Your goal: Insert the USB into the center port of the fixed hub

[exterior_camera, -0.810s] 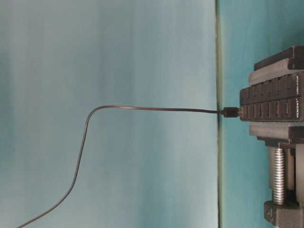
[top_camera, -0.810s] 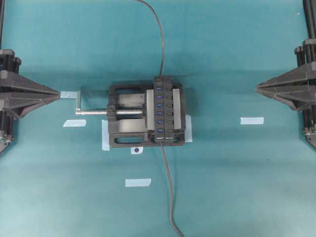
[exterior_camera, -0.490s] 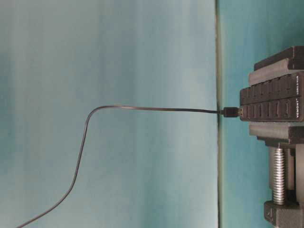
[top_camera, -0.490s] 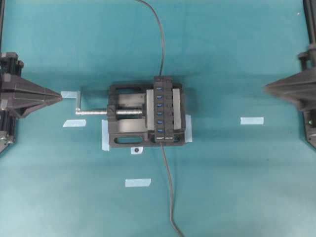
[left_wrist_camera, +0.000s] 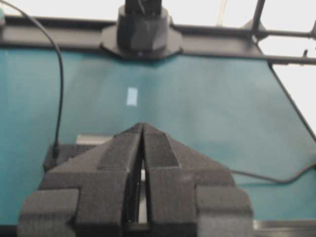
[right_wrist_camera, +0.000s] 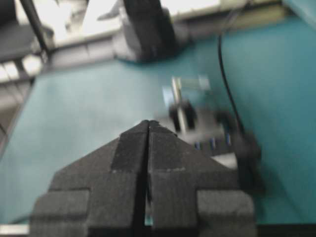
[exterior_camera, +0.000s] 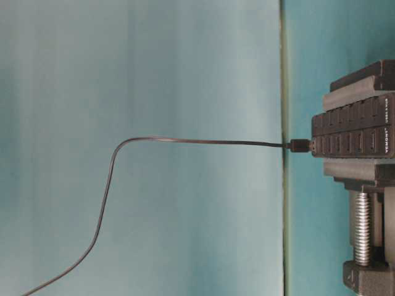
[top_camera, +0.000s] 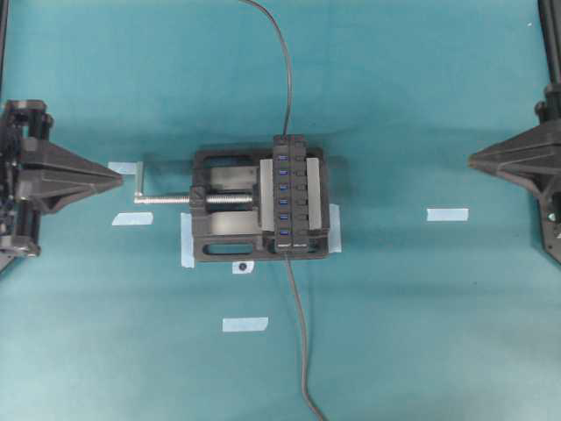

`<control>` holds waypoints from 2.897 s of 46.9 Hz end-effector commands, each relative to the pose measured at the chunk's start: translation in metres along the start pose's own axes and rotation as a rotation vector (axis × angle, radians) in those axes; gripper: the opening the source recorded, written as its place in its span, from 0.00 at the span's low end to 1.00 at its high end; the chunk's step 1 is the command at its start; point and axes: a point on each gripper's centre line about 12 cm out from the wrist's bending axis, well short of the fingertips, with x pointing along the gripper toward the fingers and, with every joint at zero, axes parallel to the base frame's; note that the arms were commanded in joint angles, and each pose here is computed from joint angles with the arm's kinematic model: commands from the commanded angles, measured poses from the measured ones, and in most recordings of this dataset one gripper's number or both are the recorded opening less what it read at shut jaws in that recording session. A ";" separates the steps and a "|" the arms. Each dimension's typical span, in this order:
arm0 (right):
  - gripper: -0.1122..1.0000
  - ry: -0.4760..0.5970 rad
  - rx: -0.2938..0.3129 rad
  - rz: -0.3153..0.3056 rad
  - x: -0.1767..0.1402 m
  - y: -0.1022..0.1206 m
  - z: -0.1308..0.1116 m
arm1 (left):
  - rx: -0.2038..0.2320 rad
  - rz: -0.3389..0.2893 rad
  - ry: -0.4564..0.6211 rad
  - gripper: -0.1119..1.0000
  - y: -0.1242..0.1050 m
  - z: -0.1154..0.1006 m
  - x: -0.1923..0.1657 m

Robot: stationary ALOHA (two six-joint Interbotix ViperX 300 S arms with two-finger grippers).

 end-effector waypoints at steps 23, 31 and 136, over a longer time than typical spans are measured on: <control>0.10 0.137 -0.007 -0.055 0.015 -0.002 0.009 | 0.003 0.001 0.066 0.12 -0.001 0.004 0.012; 0.10 0.195 -0.014 -0.076 0.022 -0.004 0.009 | 0.002 0.003 0.090 0.12 0.000 0.003 0.010; 0.10 0.625 -0.298 -0.204 0.206 -0.068 -0.003 | -0.030 0.005 0.147 0.12 -0.001 -0.008 0.008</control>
